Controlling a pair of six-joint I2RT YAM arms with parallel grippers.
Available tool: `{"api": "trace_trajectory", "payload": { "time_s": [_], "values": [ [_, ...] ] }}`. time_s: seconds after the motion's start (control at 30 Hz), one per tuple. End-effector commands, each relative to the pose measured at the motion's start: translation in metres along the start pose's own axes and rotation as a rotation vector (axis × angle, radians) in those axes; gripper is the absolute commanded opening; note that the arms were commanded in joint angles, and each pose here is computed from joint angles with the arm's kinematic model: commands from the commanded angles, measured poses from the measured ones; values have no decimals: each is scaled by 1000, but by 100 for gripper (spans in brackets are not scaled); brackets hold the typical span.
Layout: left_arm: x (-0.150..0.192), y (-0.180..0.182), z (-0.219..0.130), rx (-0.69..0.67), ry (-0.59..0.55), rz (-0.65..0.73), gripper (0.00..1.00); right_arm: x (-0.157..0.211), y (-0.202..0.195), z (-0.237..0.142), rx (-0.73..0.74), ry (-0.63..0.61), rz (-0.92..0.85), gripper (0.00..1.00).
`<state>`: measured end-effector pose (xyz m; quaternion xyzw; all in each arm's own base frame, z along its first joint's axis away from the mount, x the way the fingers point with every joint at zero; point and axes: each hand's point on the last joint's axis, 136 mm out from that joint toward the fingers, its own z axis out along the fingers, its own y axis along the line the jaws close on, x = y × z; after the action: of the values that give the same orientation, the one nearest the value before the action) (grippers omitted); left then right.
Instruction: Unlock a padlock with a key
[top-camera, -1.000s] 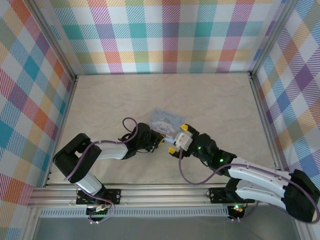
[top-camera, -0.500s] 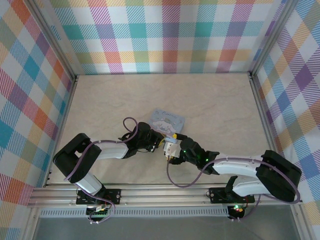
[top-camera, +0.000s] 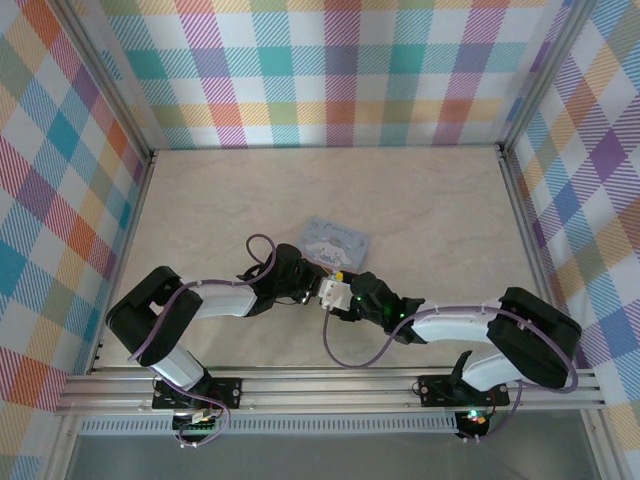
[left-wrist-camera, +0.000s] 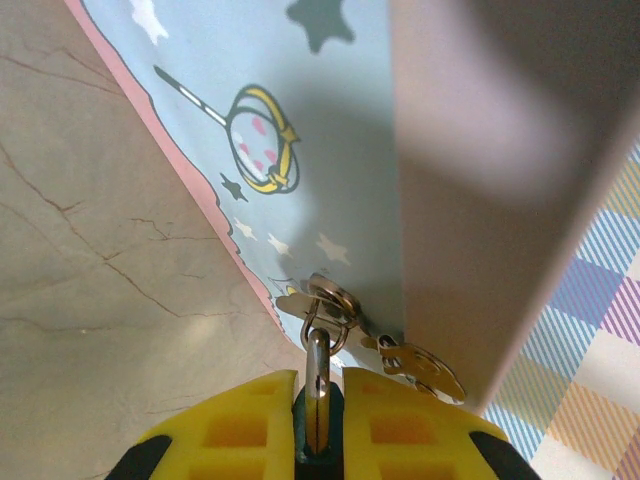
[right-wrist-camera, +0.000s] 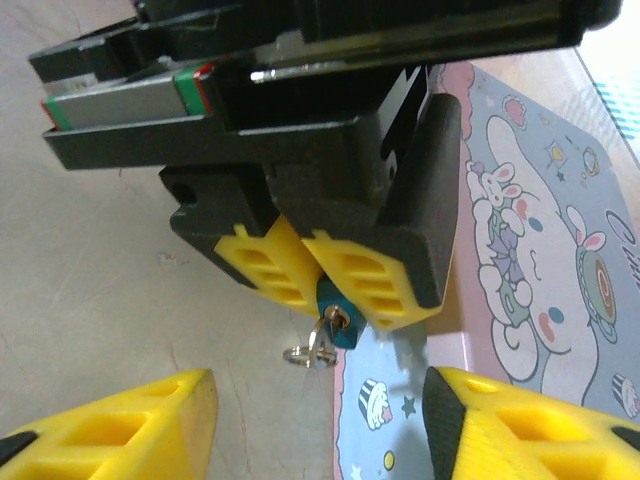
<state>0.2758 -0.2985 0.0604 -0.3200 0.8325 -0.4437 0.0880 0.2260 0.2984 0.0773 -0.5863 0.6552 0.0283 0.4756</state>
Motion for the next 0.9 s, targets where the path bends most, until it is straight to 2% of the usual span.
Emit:
{"api": "trace_trajectory", "payload": {
  "time_s": [0.0,0.13,0.63,0.87],
  "values": [
    [9,-6,1,3,37,-11,0,-18,-10,4,38,-47,26,51],
    [10,-6,1,3,39,-12,0,-17,-10,9,42,-34,28,41],
    [10,-3,2,-2,39,-17,0,-14,-15,17,77,-10,71,12],
    [10,-3,2,0,41,-17,0,-18,-22,16,112,-29,147,4]
  ]
}}
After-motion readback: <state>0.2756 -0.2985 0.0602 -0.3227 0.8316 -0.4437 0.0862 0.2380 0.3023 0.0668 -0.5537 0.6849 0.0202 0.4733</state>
